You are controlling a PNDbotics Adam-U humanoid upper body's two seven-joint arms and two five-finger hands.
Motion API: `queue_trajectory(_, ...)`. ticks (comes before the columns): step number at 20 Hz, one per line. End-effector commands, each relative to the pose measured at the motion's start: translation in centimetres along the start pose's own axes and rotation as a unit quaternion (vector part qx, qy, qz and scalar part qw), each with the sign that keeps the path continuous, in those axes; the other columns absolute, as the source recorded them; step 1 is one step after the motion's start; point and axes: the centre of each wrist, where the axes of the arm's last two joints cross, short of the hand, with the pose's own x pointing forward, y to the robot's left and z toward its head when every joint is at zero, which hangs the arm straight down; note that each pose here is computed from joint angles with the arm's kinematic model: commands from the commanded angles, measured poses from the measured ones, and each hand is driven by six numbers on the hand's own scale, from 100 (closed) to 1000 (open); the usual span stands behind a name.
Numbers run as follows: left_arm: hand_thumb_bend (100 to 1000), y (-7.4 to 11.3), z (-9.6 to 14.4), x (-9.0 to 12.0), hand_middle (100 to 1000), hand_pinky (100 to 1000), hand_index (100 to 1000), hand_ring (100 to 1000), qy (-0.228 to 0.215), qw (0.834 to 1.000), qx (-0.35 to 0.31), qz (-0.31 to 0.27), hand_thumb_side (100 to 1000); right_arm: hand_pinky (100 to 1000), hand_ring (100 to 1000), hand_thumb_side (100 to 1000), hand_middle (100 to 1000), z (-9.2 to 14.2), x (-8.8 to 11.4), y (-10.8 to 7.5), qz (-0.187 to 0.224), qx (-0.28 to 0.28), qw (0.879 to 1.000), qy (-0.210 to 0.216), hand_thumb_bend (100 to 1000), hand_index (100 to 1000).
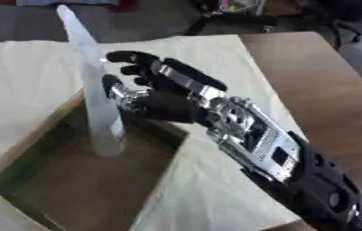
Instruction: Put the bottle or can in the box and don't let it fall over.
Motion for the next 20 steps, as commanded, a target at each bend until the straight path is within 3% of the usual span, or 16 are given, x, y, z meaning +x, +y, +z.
queue_trajectory(1,100,0.4,-0.6,1.1,1000,1000,676,1000,-0.021,1.000,-0.005,-0.010,642,1000,1000,573,1000,0.6,0.4,-1.1,0.018,-0.018,1.000,-0.018,100,943)
queue_trajectory(10,100,0.9,-0.3,1.2,1000,1000,676,1000,-0.021,1.000,-0.002,-0.019,639,1000,1000,533,1000,2.2,-1.3,-3.6,-0.003,-0.085,0.996,-0.030,100,925)
queue_trajectory(20,100,-1.0,-0.4,2.5,1000,1000,676,1000,-0.035,0.998,-0.050,-0.015,629,982,1000,526,1000,5.5,-2.5,-9.1,-0.033,-0.226,0.971,-0.067,100,902)
